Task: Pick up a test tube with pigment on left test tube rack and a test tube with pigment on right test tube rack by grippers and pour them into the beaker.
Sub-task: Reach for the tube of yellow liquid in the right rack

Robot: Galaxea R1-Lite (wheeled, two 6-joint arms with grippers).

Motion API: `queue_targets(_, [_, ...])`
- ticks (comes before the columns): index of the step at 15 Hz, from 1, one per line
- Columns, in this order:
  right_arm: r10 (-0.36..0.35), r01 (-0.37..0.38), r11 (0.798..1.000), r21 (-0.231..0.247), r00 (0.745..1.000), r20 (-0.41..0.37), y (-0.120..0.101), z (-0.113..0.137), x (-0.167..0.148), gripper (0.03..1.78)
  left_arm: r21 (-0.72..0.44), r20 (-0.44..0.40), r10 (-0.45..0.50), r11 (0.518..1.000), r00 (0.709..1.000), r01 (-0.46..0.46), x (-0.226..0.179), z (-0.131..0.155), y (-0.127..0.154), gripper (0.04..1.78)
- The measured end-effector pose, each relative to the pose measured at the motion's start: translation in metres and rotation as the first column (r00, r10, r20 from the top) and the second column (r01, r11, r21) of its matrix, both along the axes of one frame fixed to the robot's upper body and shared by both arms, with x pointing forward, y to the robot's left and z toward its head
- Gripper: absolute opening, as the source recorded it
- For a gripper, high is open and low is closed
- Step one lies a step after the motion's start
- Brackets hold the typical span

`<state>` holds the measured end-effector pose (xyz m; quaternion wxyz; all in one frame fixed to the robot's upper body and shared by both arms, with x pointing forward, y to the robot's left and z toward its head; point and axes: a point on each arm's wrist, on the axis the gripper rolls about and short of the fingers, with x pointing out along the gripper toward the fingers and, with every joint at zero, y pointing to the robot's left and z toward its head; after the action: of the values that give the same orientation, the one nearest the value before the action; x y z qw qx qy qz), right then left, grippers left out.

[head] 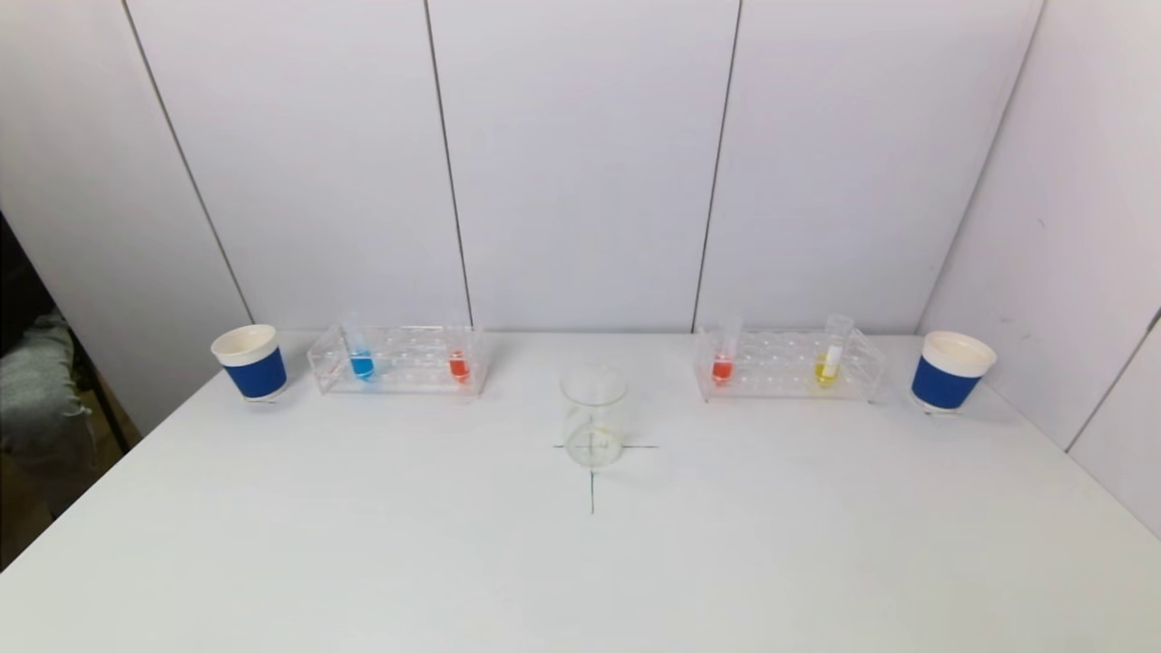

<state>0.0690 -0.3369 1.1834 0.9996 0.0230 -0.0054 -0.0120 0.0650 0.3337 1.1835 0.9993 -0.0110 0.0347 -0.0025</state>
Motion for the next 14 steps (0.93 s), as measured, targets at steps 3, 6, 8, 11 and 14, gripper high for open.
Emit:
queue_targets(3, [0.0,0.0,1.0,0.0,1.0,0.0,0.0,0.0,0.0,1.77,0.0,0.0,0.0,1.0,1.0,0.0,0.0,0.0,0.0,1.76])
queue_targets(6, [0.0,0.0,1.0,-0.001,1.0,0.001,0.0,0.0001,0.0,1.77,0.002,0.0,0.0,1.0,1.0,0.0,0.0,0.0,0.0,1.76])
queue_targets(8, [0.0,0.0,1.0,-0.002,1.0,0.001,0.0,0.0001,0.0,1.77,0.001,0.0,-0.001,1.0,1.0,0.001,0.0,0.0,0.0,1.76])
queue_targets(11, [-0.002,0.002,1.0,-0.004,1.0,0.002,0.0,0.0003,0.0,1.77,0.001,0.0,-0.001,1.0,1.0,0.001,0.0,0.0,0.0,1.76])
queue_targets(14, [-0.003,0.003,1.0,-0.015,1.0,0.02,-0.0001,0.0054,-0.0015,1.77,0.001,0.0,-0.001,1.0,1.0,0.001,0.0,0.0,0.0,1.76])
